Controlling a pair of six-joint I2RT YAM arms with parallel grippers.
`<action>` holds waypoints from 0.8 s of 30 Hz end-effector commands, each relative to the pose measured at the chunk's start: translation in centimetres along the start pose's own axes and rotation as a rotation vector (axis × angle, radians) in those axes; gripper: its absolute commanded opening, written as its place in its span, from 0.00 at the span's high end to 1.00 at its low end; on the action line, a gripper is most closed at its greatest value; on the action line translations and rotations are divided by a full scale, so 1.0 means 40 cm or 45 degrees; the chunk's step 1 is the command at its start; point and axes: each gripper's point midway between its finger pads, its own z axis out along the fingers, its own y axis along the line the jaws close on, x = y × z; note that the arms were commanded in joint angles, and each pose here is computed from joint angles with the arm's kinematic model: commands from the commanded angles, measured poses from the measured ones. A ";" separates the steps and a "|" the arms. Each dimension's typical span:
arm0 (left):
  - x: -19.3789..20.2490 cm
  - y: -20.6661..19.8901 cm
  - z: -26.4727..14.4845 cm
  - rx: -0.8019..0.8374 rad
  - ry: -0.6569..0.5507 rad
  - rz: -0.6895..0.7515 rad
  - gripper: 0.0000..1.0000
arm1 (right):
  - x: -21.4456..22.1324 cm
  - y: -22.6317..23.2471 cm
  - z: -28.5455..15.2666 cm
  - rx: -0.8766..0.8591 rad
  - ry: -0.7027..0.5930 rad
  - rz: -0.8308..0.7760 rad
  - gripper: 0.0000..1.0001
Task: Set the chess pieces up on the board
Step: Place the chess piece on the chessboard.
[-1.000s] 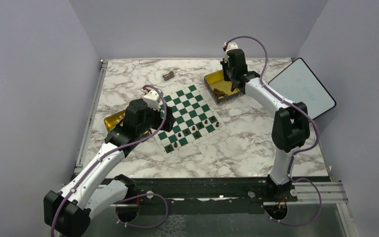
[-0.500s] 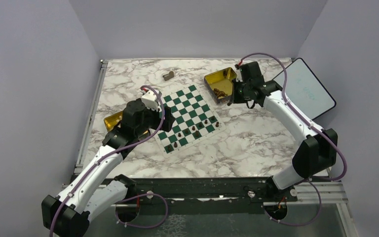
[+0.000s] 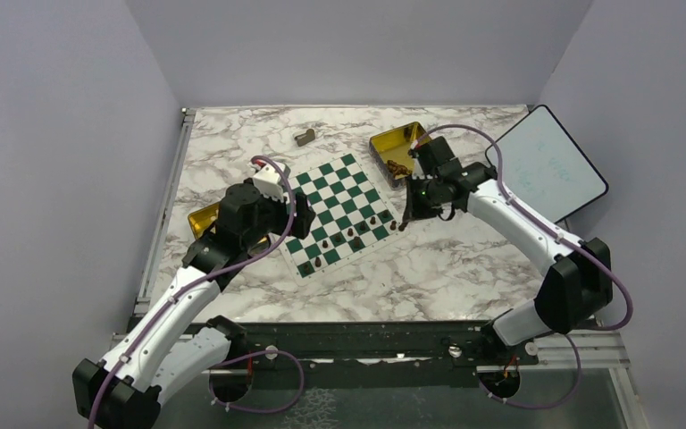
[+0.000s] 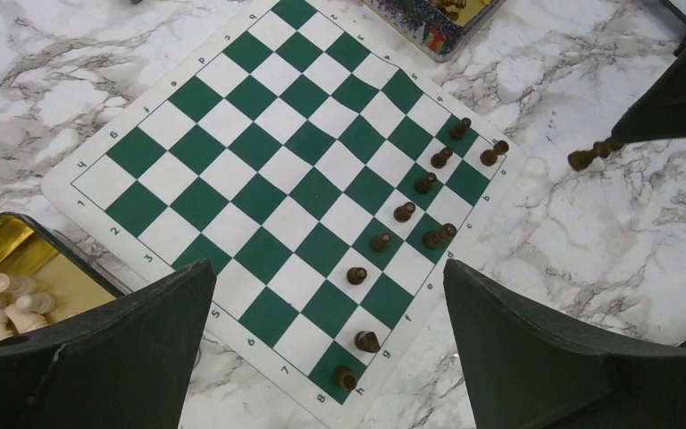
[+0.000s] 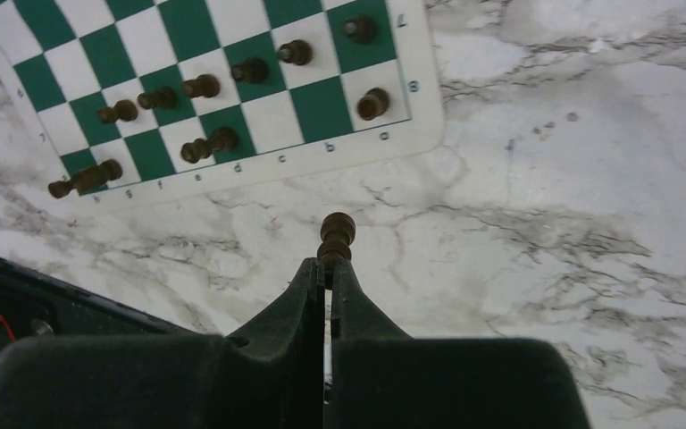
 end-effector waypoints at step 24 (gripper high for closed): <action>-0.081 0.095 -0.089 -0.291 -0.204 0.021 0.01 | 0.046 0.193 0.143 0.138 0.140 -0.265 0.99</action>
